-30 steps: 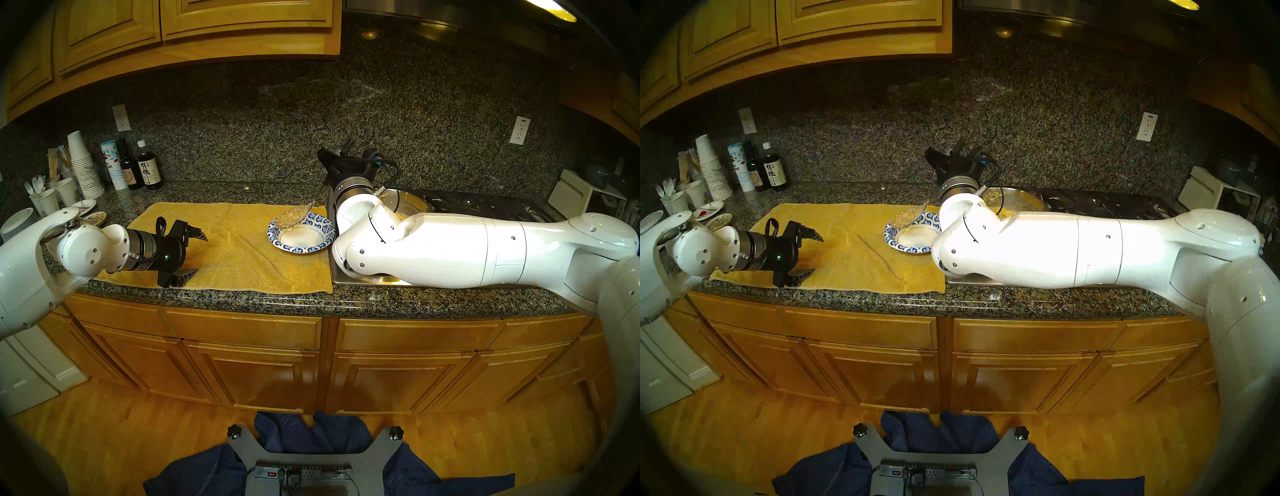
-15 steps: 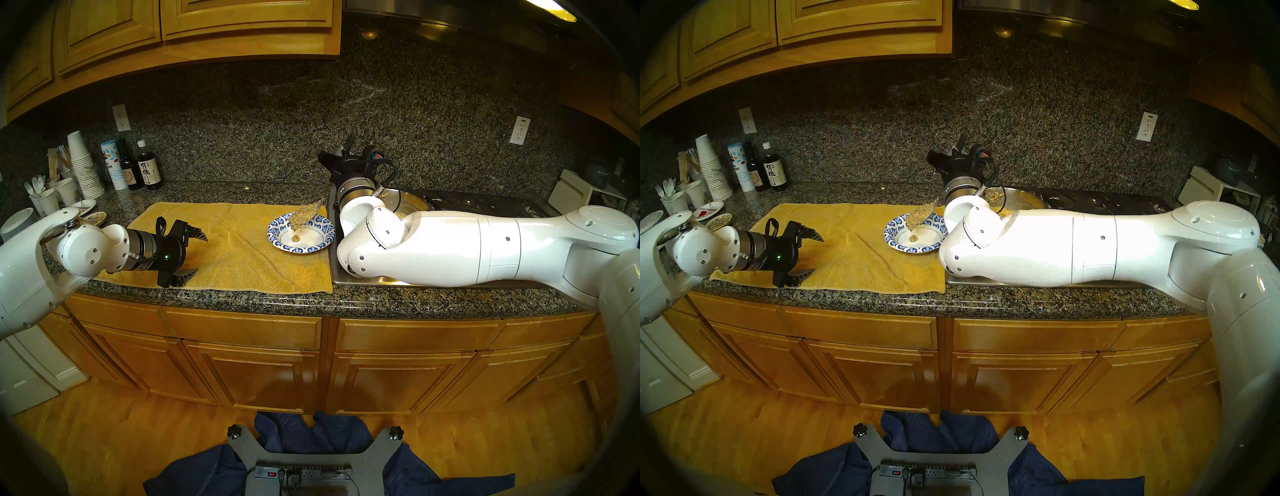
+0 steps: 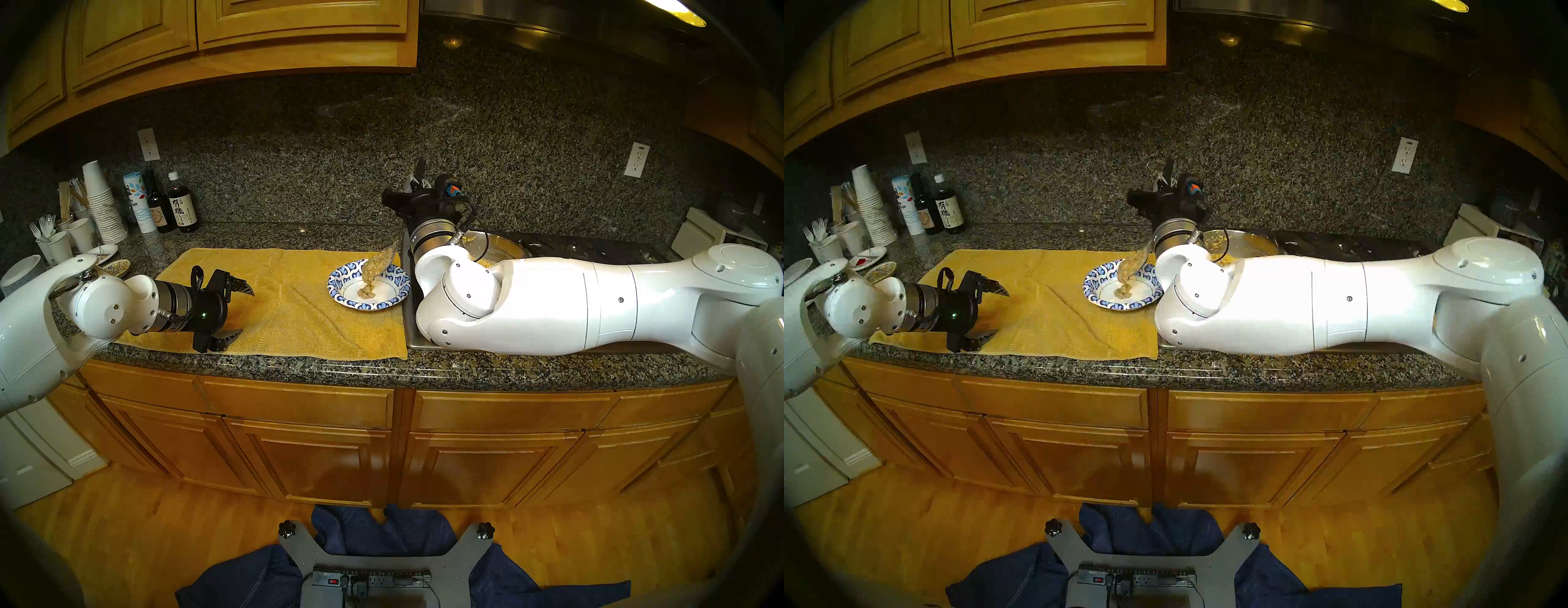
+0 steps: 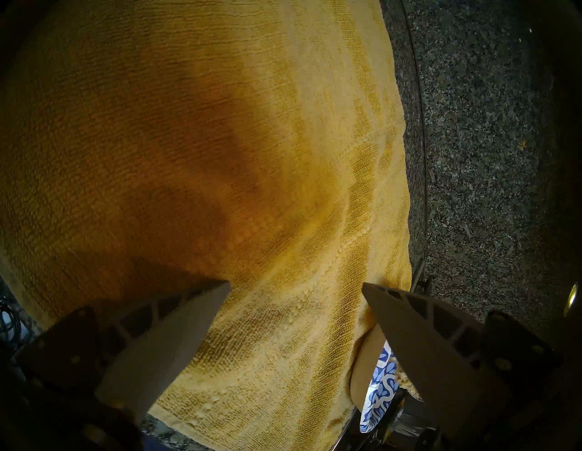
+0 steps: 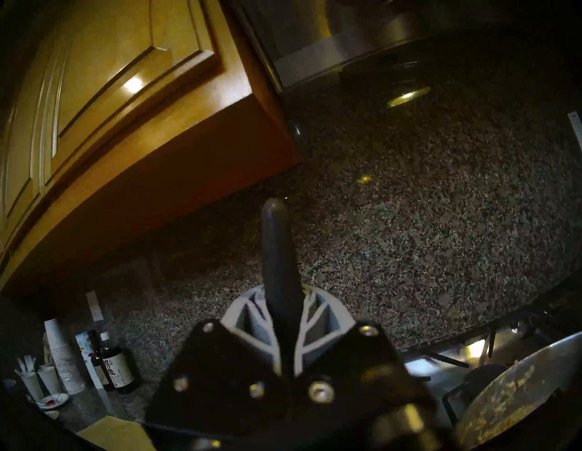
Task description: Scoop oatmeal into bowl
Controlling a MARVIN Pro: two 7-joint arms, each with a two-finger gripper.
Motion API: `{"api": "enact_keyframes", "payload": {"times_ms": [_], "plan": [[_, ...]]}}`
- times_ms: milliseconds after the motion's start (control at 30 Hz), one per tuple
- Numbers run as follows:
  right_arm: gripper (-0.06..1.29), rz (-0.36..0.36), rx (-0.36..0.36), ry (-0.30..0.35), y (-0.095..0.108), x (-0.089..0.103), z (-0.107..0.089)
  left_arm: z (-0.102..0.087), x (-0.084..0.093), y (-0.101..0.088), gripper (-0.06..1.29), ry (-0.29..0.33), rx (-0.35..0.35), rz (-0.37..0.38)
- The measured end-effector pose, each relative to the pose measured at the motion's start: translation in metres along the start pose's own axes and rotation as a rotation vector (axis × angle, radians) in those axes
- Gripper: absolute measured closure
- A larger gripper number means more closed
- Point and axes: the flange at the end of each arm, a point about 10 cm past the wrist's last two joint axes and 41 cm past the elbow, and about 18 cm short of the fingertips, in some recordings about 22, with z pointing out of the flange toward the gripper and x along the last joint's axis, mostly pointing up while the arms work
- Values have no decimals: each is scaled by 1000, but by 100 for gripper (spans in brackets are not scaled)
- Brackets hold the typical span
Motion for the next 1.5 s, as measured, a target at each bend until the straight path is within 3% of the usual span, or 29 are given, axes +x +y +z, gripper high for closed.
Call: {"api": "enact_keyframes", "payload": {"times_ms": [467,767,1500], "plan": [[125,-216,67,79,-12,2,-9,0,0,0,1,0,0,0],[125,-369,70,175,-19,8,-20,0,0,0,1,0,0,0],[125,-458,-27,317,-36,-1,-31,0,0,0,1,0,0,0]]}}
